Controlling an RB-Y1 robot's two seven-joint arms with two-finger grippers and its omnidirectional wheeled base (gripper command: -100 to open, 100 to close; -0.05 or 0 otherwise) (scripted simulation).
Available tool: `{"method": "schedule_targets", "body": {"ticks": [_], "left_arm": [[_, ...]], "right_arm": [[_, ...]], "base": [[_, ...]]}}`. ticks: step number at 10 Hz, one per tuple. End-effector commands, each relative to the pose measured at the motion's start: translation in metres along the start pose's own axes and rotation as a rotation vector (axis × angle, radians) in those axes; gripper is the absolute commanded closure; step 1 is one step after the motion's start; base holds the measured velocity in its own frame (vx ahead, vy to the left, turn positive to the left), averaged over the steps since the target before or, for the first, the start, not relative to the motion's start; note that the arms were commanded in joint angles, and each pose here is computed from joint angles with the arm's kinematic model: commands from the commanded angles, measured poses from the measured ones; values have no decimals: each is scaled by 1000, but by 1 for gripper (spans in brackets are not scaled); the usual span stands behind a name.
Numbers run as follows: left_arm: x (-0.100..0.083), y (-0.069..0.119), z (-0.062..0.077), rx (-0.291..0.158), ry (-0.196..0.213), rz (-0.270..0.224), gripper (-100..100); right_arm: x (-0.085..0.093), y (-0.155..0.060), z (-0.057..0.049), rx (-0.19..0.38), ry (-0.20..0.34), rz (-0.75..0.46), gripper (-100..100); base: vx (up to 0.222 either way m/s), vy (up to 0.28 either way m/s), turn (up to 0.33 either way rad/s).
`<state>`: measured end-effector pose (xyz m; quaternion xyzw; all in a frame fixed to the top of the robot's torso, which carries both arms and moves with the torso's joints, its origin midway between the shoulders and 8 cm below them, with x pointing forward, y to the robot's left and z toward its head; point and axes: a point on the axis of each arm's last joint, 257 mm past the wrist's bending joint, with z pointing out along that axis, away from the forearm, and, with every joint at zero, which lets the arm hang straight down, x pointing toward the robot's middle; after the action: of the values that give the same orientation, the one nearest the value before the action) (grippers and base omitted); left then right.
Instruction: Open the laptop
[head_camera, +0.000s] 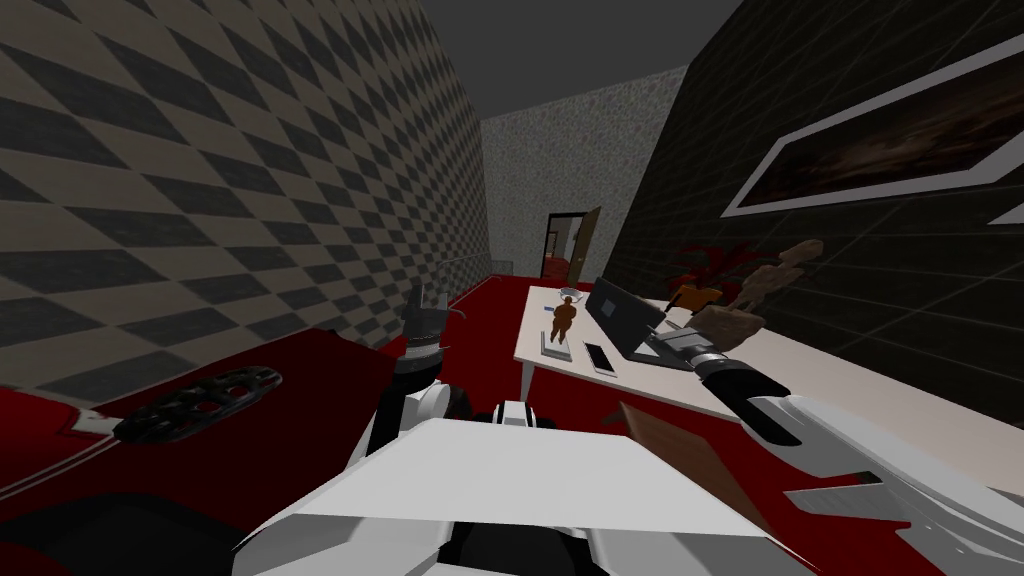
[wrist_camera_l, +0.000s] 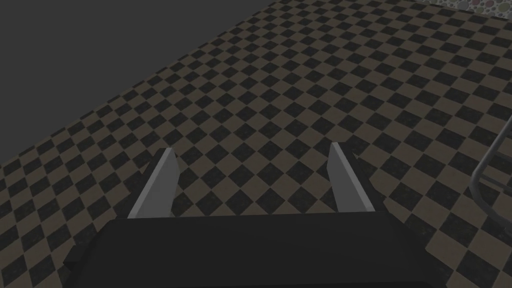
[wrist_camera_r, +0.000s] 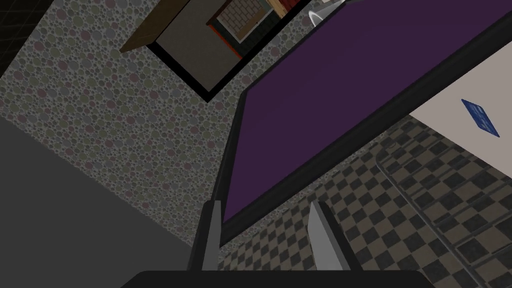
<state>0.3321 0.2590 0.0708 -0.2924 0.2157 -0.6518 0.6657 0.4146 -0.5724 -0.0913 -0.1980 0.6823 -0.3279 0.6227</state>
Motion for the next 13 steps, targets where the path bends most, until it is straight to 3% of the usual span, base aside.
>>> {"method": "schedule_targets", "body": {"ticks": [1, 3, 4, 12, 13], "left_arm": [[0, 0, 0, 0, 0, 0, 0], [0, 0, 0, 0, 0, 0, 0], [0, 0, 0, 0, 0, 0, 0], [0, 0, 0, 0, 0, 0, 0], [0, 0, 0, 0, 0, 0, 0]], "right_arm": [[6, -3, 4, 6, 6, 104, 100], [6, -2, 5, 3, 5, 118, 100], [16, 3, 7, 8, 13, 205, 100], [47, 33, 16, 22, 32, 532, 100], [35, 22, 17, 28, 10, 503, 100]], "base": [[-51, -69, 14], [-32, -47, 6], [-36, -63, 27], [-38, -99, 37], [-22, -38, 7]]}}
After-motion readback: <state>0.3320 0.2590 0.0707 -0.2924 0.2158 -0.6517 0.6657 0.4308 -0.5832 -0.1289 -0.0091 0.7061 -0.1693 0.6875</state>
